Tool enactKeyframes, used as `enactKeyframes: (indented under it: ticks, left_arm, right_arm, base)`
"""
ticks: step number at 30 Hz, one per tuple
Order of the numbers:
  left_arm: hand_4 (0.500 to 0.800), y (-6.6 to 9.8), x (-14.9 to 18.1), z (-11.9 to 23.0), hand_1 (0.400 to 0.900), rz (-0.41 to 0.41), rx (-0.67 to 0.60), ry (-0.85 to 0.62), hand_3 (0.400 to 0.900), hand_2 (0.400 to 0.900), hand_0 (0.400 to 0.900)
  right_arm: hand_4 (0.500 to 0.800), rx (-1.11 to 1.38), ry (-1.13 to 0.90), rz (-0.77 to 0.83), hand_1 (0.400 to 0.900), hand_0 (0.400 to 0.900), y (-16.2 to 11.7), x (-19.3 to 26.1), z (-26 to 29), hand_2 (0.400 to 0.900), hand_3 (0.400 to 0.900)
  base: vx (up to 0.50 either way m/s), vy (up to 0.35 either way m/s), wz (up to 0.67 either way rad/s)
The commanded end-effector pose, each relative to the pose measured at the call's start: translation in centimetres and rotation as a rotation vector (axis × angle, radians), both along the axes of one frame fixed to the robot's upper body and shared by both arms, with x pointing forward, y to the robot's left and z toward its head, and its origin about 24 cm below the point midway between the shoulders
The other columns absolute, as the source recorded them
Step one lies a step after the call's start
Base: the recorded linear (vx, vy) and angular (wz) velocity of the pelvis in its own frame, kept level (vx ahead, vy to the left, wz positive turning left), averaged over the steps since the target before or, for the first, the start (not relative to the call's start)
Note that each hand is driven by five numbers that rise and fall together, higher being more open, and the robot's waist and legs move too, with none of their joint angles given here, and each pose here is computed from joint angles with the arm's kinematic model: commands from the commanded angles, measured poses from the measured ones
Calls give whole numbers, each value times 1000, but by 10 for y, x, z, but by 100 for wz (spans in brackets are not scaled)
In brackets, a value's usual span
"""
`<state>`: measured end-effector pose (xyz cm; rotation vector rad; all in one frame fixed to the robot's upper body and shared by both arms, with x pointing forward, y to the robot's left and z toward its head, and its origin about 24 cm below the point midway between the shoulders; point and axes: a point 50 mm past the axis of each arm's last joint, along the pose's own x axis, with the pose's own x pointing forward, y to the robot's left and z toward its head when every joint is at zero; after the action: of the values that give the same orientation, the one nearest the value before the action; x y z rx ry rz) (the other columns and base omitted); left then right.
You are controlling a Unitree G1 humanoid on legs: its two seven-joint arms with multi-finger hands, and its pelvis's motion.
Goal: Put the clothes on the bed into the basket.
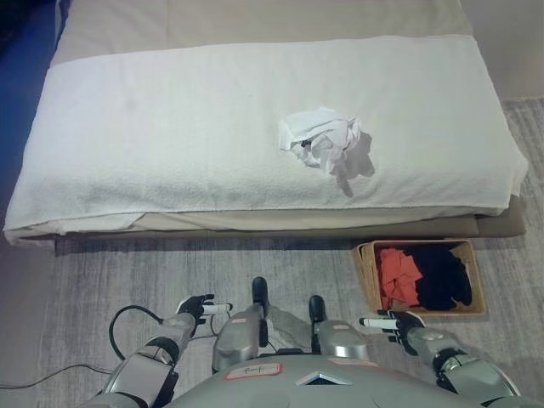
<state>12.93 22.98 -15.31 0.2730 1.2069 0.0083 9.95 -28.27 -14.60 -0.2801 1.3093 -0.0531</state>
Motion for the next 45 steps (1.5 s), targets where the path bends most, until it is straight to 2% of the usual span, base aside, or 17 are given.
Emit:
enactKeyframes:
  ticks: [1, 6, 16, 25, 31, 34, 37, 40, 43, 45]
  left_arm:
    - [800, 26, 2, 7, 900, 32, 64, -12, 900, 900, 900]
    - [800, 37, 11, 14, 900, 28, 91, -36, 900, 900, 900]
    - [800, 49, 20, 21, 900, 8, 127, -51, 900, 900, 900]
    - [800, 47, 31, 25, 900, 8, 128, -79, 900, 900, 900]
    - [800, 49, 21, 21, 900, 26, 123, -42, 900, 900, 900]
    - [800, 44, 10, 15, 900, 26, 106, -2, 900, 900, 900]
    - [800, 39, 5, 11, 900, 4, 89, 20, 900, 900, 900]
    - [800, 32, 10, 11, 900, -23, 71, 4, 900, 900, 900]
    - [800, 26, 9, 10, 900, -57, 58, 0, 900, 900, 900]
    - [800, 23, 7, 8, 900, -71, 51, 7, 900, 900, 900]
  right_arm:
    - [800, -32, 43, 19, 900, 900, -9, -8, 1, 900, 900]
    - [800, -3, 32, 29, 900, 900, 1, -1, -1, 900, 900]
    - [800, 17, -24, 40, 900, 900, 8, 16, 1, 900, 900]
    - [800, -2, -93, 50, 900, 900, 8, 37, 9, 900, 900]
    - [800, -17, -104, 48, 900, 900, 1, 39, 12, 900, 900]
    - [800, -40, -90, 44, 900, 900, -8, 34, 14, 900, 900]
    - [800, -99, -114, 54, 900, 900, -29, 39, 25, 900, 900]
    - [800, -256, -307, 79, 900, 900, -72, 91, 78, 900, 900]
    - [800, -405, -481, 145, 900, 900, -96, 142, 138, 900, 900]
    - [800, -472, -560, 196, 900, 900, -99, 169, 169, 900, 900]
  base:
    - [184, 302, -45]
    - [184, 279, -22]
    - [162, 217, 19]
    - [119, -41, 30]
    - [165, -184, 33]
    - [257, -257, 27]
    - [204, -241, 22]
    - [114, -151, -7]
    - [79, -59, -32]
    - [42, -25, -23]
